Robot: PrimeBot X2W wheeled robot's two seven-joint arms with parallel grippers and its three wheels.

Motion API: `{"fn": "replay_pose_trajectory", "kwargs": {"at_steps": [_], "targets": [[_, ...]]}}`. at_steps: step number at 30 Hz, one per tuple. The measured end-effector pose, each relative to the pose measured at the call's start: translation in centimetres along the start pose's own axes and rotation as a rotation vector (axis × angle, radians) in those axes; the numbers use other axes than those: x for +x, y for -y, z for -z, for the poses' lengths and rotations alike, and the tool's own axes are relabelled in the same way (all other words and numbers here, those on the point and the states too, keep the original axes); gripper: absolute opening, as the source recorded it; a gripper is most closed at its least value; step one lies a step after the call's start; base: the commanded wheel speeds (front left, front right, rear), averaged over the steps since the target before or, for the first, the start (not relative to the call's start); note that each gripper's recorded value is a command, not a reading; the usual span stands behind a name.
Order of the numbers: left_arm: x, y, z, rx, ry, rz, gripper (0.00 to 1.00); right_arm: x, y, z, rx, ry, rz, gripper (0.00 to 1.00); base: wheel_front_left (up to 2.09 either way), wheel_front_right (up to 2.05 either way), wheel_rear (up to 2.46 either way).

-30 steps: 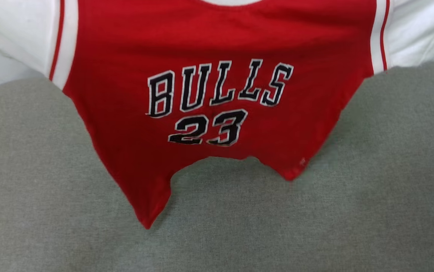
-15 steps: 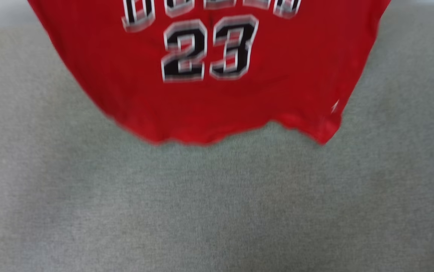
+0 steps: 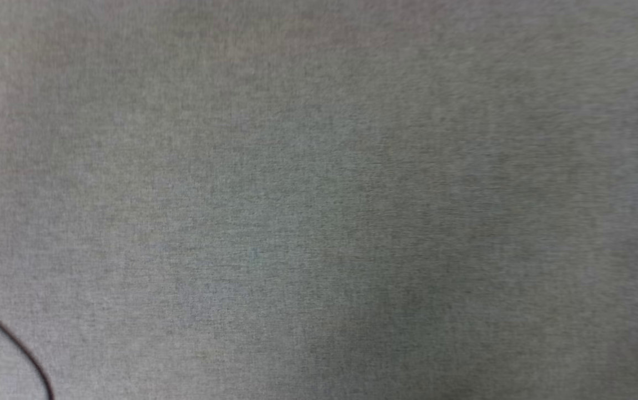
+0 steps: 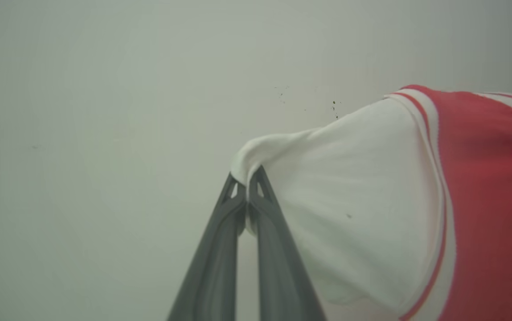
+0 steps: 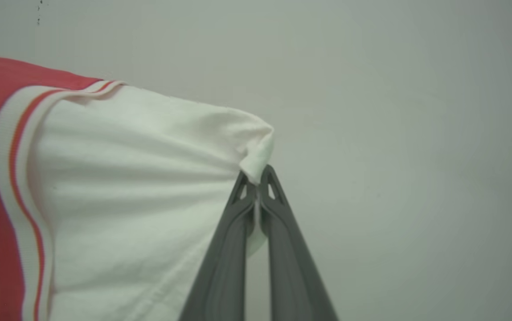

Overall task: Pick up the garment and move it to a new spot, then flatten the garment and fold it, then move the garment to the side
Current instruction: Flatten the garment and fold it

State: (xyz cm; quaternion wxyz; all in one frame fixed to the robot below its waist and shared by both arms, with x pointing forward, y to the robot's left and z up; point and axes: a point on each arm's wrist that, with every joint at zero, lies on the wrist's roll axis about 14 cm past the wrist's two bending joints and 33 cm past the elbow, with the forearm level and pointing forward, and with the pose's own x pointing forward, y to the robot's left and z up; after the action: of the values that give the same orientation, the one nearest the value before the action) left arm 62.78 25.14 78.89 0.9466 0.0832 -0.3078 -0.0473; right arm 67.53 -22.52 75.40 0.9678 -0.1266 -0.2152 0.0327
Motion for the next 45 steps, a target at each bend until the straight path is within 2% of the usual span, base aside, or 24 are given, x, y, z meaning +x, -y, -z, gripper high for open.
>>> {"fn": "replay_pose_trajectory", "kwargs": {"at_steps": [5, 6, 9, 10, 16, 23, 27, 36, 39, 45], "targets": [[1.0, 0.1, 2.3, -0.001, 0.017, -0.002, 0.00, 1.8, -1.1, 3.7, 0.026, -0.018, 0.019, 0.00, 0.00, 0.00, 0.00], [0.4, 1.1, 5.7, -0.016, -0.034, 0.019, 0.00, 2.0, -2.9, 7.5, 0.030, -0.074, 0.001, 0.00, 0.00, 0.00, 0.00], [-0.7, 2.0, 7.7, -0.040, -0.068, 0.024, 0.00, 1.2, -4.1, 10.2, 0.056, -0.122, -0.014, 0.00, 0.00, 0.00, 0.00], [-1.9, 2.9, 9.4, -0.064, -0.115, 0.037, 0.00, 0.3, -4.7, 11.7, 0.068, -0.156, -0.024, 0.00, 0.00, 0.00, 0.00], [-7.5, 5.7, 14.8, -0.120, -0.299, 0.083, 0.00, -3.9, -7.1, 16.1, 0.110, -0.274, -0.076, 0.00, 0.00, 0.00, 0.00], [-15.9, 8.8, 16.8, -0.192, -0.457, 0.102, 0.00, -11.3, -8.7, 19.0, 0.176, -0.423, -0.131, 0.00, 0.00, 0.00, 0.00], [-21.8, 10.8, 16.8, -0.223, -0.556, 0.119, 0.00, -16.6, -9.5, 19.6, 0.180, -0.517, -0.186, 0.00, 0.00, 0.00, 0.00], [-31.7, 9.4, 14.6, -0.252, -0.700, 0.051, 0.00, -25.6, -9.8, 17.1, 0.252, -0.626, -0.251, 0.00, 0.00, 0.00, 0.00], [-34.2, 8.3, 13.8, -0.241, -0.735, 0.032, 0.00, -28.6, -9.3, 16.6, 0.182, -0.668, -0.306, 0.00, 0.00, 0.00, 0.00], [-38.3, 8.0, 13.0, -0.222, -0.809, 0.053, 0.00, -32.9, -7.9, 15.8, 0.172, -0.734, -0.316, 0.00, 0.00, 0.00, 0.00]]}}
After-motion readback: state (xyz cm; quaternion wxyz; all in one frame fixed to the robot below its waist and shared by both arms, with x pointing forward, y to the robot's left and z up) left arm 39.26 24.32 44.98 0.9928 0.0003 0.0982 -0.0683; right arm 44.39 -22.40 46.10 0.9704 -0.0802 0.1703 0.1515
